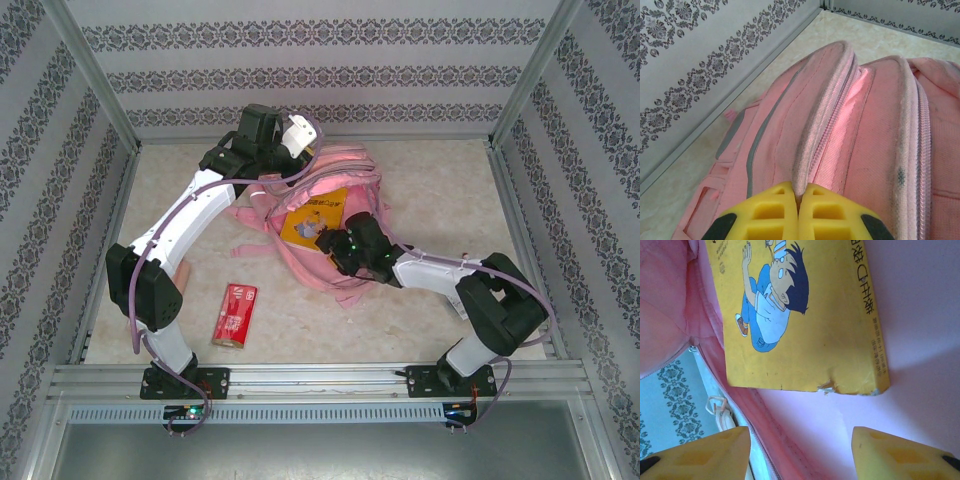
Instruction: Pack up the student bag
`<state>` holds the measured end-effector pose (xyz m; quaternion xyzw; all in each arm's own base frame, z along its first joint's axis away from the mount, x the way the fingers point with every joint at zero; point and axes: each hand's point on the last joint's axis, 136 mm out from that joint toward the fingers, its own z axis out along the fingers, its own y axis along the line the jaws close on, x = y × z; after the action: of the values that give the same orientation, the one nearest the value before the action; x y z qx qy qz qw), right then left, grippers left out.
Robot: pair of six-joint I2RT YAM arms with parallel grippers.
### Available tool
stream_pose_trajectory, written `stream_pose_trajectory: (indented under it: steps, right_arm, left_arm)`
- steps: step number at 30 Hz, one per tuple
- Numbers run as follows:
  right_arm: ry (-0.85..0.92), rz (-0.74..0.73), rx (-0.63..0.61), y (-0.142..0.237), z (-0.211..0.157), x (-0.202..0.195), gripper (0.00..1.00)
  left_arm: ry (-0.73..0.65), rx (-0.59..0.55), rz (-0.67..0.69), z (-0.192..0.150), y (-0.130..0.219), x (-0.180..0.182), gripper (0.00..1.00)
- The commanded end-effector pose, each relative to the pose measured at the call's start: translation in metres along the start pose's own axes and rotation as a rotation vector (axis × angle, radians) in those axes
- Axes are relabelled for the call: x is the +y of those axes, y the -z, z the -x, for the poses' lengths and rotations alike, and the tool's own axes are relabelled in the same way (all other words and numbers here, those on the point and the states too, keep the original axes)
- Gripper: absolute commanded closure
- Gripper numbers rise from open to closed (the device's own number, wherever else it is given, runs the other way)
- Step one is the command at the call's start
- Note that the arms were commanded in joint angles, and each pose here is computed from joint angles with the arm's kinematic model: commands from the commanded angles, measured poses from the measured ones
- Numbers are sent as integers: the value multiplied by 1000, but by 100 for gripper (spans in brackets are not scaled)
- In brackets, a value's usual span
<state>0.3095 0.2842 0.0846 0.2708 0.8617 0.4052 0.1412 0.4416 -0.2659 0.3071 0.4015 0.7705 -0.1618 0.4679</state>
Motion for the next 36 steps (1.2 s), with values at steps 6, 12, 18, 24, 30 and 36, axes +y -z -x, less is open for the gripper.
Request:
stream_pose_trajectory:
  steps: [6, 12, 18, 24, 30, 36]
  right_arm:
    - [10, -70, -77, -19, 2, -20, 45]
    - [81, -95, -137, -23, 15, -19, 49]
    - [173, -77, -243, -6, 43, 5, 69]
    - [218, -95, -314, -5, 74, 11, 73]
    - [146, -49, -281, -2, 89, 19, 69]
    - [65, -123, -226, 15, 20, 4, 46]
  left_arm:
    - [-89, -216, 44, 62, 40, 3, 100]
    - [-101, -229, 42, 64, 44, 1, 100]
    - [-112, -245, 36, 65, 47, -1, 100]
    - [-121, -266, 30, 70, 50, -3, 100]
    - [-126, -262, 20, 69, 49, -5, 100]
    - [-126, -246, 27, 64, 50, 0, 100]
